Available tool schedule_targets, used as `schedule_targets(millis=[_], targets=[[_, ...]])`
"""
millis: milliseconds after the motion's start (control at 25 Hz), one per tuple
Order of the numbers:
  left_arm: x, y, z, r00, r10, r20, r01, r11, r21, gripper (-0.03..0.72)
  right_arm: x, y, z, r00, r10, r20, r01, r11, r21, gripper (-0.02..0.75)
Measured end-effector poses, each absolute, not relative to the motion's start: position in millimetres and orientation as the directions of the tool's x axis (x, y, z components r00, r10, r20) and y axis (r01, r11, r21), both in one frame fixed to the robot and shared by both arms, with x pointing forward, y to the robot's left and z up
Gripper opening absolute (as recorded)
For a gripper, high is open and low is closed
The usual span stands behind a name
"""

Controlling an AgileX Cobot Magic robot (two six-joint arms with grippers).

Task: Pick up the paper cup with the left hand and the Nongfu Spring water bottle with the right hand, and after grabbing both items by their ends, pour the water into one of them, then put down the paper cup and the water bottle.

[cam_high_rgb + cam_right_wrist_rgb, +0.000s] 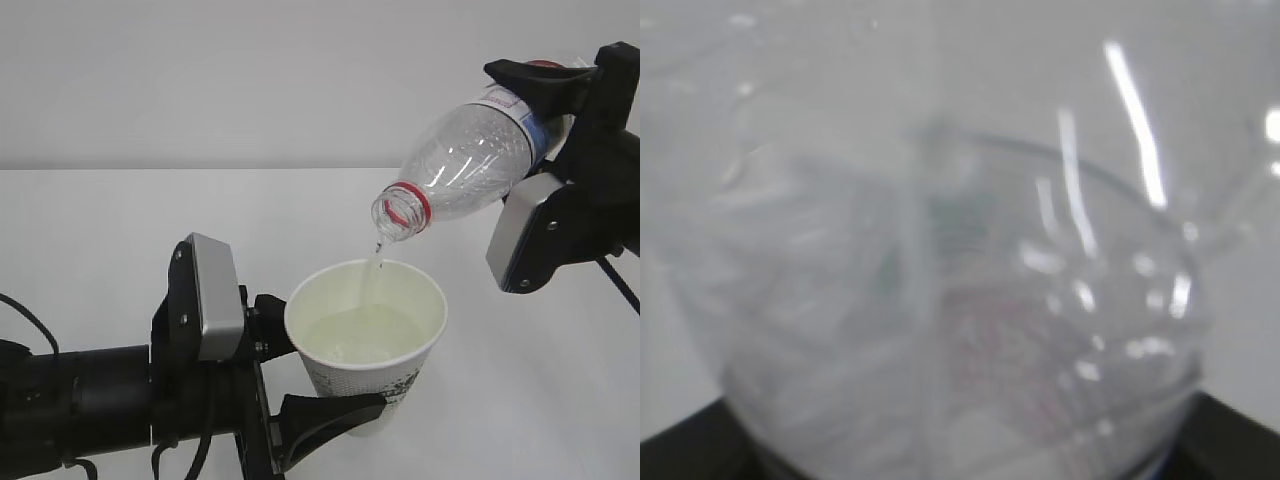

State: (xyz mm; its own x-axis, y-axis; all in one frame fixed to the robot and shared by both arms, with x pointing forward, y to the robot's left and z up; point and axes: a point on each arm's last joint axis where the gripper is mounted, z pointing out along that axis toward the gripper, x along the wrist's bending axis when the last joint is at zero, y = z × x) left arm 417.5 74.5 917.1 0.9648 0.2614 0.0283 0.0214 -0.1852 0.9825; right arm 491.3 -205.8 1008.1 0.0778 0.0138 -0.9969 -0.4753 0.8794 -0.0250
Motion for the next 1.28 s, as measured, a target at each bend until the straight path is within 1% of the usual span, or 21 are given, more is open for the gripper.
schedule_targets(millis=[1280], targets=[[419.9, 75.1, 917.6, 0.957, 0.289, 0.02, 0.033, -0.177, 0.984, 0.492, 491.3, -205.8, 1008.5, 0.081, 0.016, -0.997, -0.475, 0.879, -0.025, 0.496]])
